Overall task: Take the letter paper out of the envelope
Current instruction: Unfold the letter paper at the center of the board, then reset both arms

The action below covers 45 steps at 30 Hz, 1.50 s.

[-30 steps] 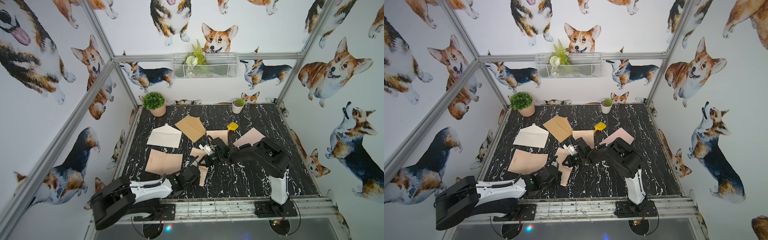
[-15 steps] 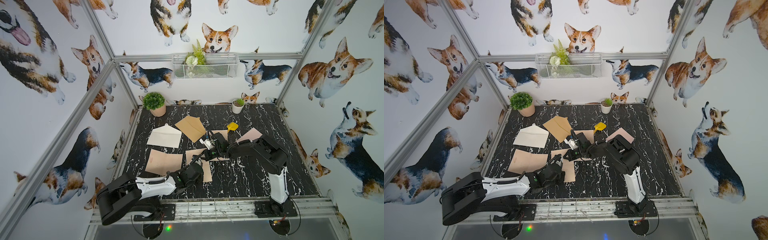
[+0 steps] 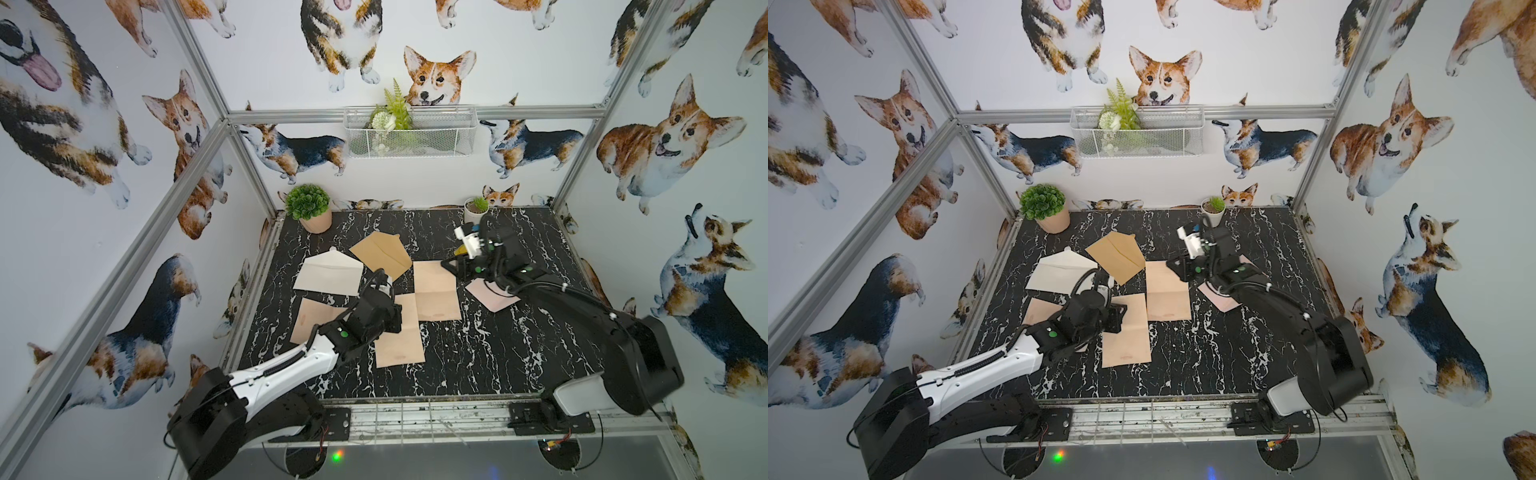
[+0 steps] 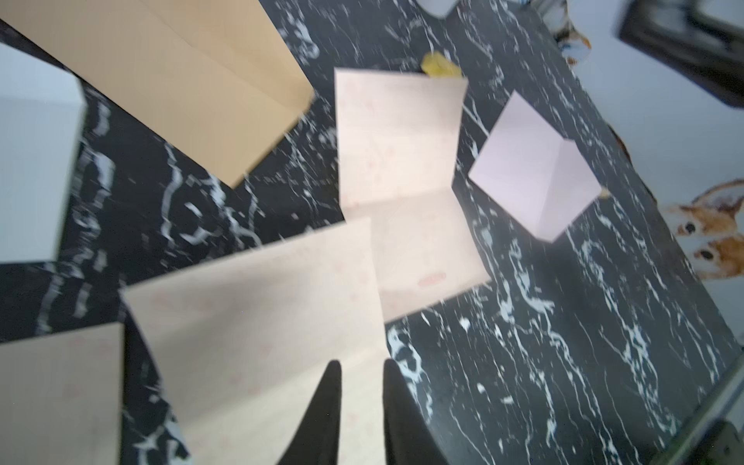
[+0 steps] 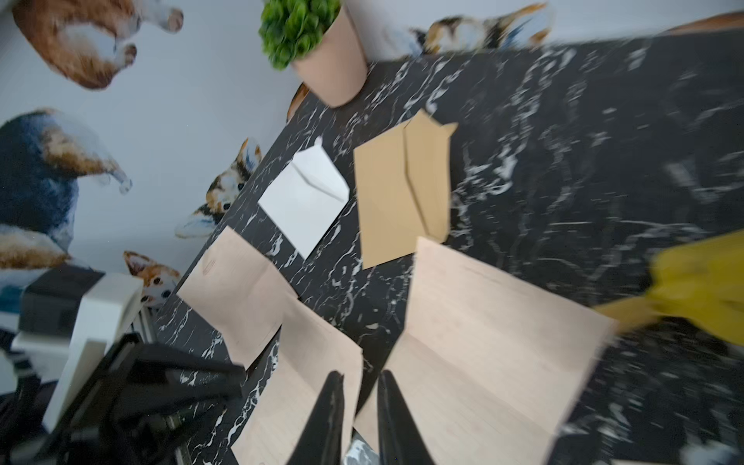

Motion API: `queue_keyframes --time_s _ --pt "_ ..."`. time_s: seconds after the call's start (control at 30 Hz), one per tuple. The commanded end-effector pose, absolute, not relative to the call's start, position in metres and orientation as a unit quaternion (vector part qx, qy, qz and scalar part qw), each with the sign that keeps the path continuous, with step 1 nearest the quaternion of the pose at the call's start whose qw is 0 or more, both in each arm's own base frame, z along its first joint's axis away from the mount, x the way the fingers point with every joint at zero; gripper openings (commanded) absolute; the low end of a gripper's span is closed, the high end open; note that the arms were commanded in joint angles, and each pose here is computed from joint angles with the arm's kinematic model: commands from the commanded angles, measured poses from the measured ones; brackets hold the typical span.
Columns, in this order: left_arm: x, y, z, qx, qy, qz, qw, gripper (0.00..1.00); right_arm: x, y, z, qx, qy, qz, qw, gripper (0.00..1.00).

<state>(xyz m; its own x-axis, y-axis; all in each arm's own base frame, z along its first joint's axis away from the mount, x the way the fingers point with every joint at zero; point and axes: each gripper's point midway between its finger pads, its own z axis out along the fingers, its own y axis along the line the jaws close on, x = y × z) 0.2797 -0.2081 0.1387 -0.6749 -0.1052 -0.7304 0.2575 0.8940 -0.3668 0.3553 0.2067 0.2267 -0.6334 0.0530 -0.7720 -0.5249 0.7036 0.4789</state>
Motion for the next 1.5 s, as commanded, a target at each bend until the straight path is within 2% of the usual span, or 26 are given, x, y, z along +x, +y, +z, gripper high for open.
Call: queue_keyframes --time_s 0.0,0.07,0.2,0.3,0.43,0.5,0.6,0.7,0.8,0.87,0.93,1.03,1.17,1.27,1.37,1.4,1.43,1.47 --pt "0.318 -0.17 0.144 0.024 0.881 -0.223 0.417 0.32 0.366 0.098 0.234 -0.028 0.826 0.306 0.473 0.37" --pt "0.342 -0.145 0.144 -0.01 0.877 -0.218 0.428 0.34 0.367 0.054 0.223 0.019 0.832 0.267 0.485 0.43" --pt "0.374 -0.096 0.146 -0.078 0.865 -0.176 0.464 0.42 0.368 0.024 0.185 0.038 0.858 0.194 0.474 0.6" --pt "0.389 -0.073 0.153 -0.066 0.852 -0.098 0.51 0.45 0.371 -0.005 0.166 0.056 0.835 0.109 0.537 0.69" --pt "0.401 -0.046 0.149 -0.029 0.852 0.022 0.523 0.51 0.365 -0.025 0.15 0.08 0.791 0.058 0.603 0.74" --pt "0.403 -0.033 0.141 -0.017 0.848 0.077 0.524 0.53 0.36 -0.022 0.125 0.071 0.818 0.056 0.567 0.75" --pt "0.403 -0.017 0.124 -0.01 0.85 0.131 0.509 0.56 0.36 -0.015 0.116 0.056 0.801 0.072 0.592 0.77" --pt "0.407 -0.013 0.101 -0.004 0.851 0.144 0.504 0.56 0.371 -0.012 0.103 0.056 0.822 0.071 0.562 0.78" --pt "0.411 -0.01 0.097 -0.008 0.859 0.146 0.491 0.54 0.384 -0.005 0.091 0.04 0.839 0.022 0.542 0.81" --pt "0.409 -0.009 0.1 -0.007 0.847 0.145 0.512 0.53 0.38 -0.007 0.092 0.044 0.839 0.01 0.543 0.82" --pt "0.403 -0.003 0.104 -0.021 0.824 0.121 0.552 0.56 0.381 -0.007 0.092 0.045 0.833 0.009 0.551 0.82" --pt "0.404 -0.015 0.092 0.018 0.831 0.023 0.556 0.62 0.38 -0.008 0.091 0.047 0.836 0.007 0.547 0.85" --pt "0.401 -0.01 0.091 0.006 0.827 0.031 0.562 0.65 0.38 -0.008 0.091 0.047 0.835 0.007 0.548 0.9" --pt "0.401 -0.009 0.091 0.005 0.824 0.034 0.565 0.75 0.38 -0.008 0.091 0.047 0.835 0.007 0.548 0.92" --pt "0.399 -0.01 0.09 0.006 0.82 0.036 0.571 0.76 0.38 -0.008 0.091 0.047 0.835 0.007 0.548 0.93" --pt "0.398 -0.01 0.089 0.005 0.819 0.038 0.572 0.82 0.38 -0.008 0.091 0.047 0.835 0.007 0.548 0.94" --pt "0.398 -0.01 0.09 0.006 0.817 0.044 0.575 1.0 0.38 -0.009 0.091 0.048 0.835 0.007 0.548 0.95" --pt "0.397 -0.01 0.09 0.005 0.817 0.046 0.575 1.0 0.38 -0.008 0.091 0.047 0.835 0.007 0.548 0.95"
